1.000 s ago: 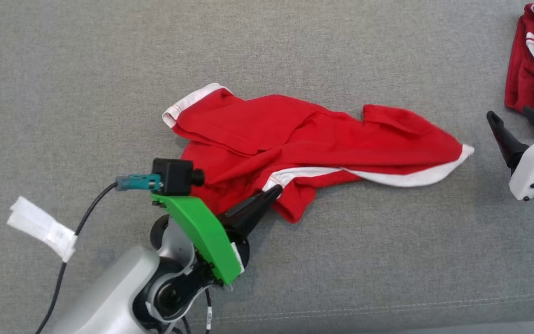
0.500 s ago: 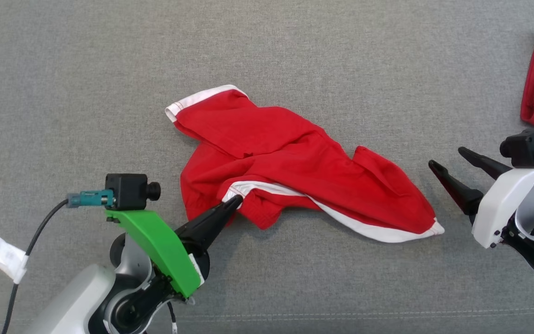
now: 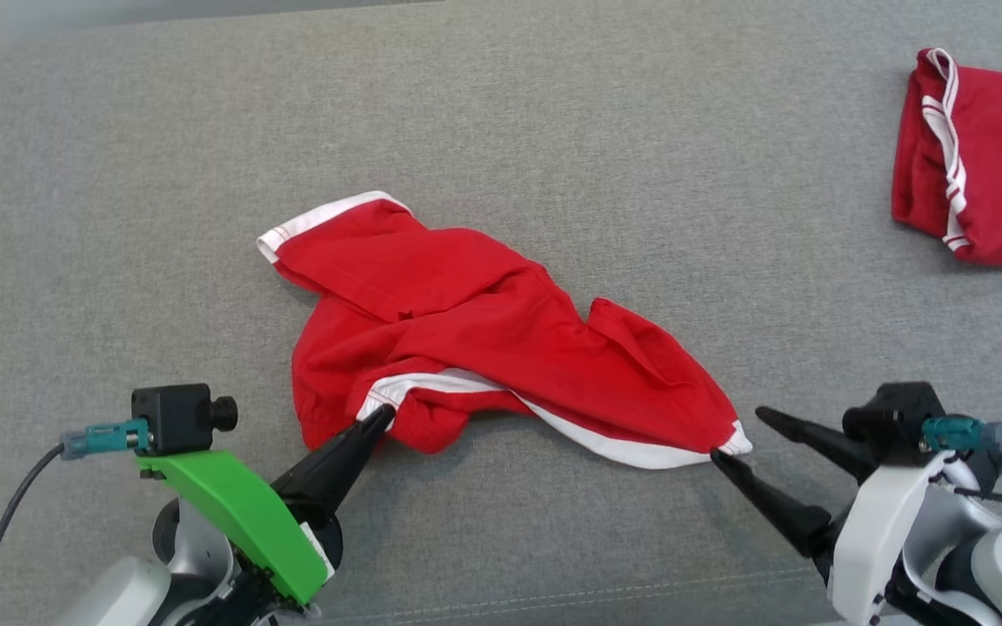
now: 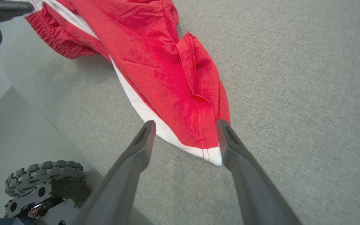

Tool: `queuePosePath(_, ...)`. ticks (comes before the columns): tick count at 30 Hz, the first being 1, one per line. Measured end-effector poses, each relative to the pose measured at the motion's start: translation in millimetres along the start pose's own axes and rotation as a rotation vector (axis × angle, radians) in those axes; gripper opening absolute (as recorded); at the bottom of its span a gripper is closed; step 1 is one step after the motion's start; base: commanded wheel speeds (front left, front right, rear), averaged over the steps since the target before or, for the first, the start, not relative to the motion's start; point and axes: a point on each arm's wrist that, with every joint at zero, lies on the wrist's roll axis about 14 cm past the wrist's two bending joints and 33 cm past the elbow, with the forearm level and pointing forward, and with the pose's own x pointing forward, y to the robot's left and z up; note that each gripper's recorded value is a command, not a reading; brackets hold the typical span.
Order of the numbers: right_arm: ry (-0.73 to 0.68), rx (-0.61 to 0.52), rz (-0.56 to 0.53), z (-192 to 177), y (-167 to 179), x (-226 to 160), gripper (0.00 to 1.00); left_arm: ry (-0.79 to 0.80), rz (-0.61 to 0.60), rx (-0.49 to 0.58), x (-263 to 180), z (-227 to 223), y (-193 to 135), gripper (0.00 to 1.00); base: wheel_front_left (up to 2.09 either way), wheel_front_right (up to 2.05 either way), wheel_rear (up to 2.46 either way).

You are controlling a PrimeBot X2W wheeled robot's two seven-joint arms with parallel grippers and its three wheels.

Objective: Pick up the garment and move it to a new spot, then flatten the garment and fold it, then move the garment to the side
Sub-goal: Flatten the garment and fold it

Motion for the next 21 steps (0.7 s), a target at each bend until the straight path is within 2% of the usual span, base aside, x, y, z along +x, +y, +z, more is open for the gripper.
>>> queuePosePath(5, 0.049, 0.028, -0.026, -23.3, 4.5, -18.6, 1.0, 0.021, -0.042, 0.0, 1.5, -7.2, -13.3, 0.0, 0.0, 0.0, 0.0)
queuePosePath(12, 0.059, 0.003, -0.104, -28.3, -14.6, -21.9, 1.0, 0.036, -0.063, -0.007, 2.3, -10.5, -18.6, 0.0, 0.0, 0.0, 0.0)
queuePosePath(21, 0.138, 0.02, -0.089, -52.1, -15.4, -11.7, 1.0, 0.014, -0.049, -0.015, -4.2, -6.0, -16.5, 0.0, 0.0, 0.0, 0.0)
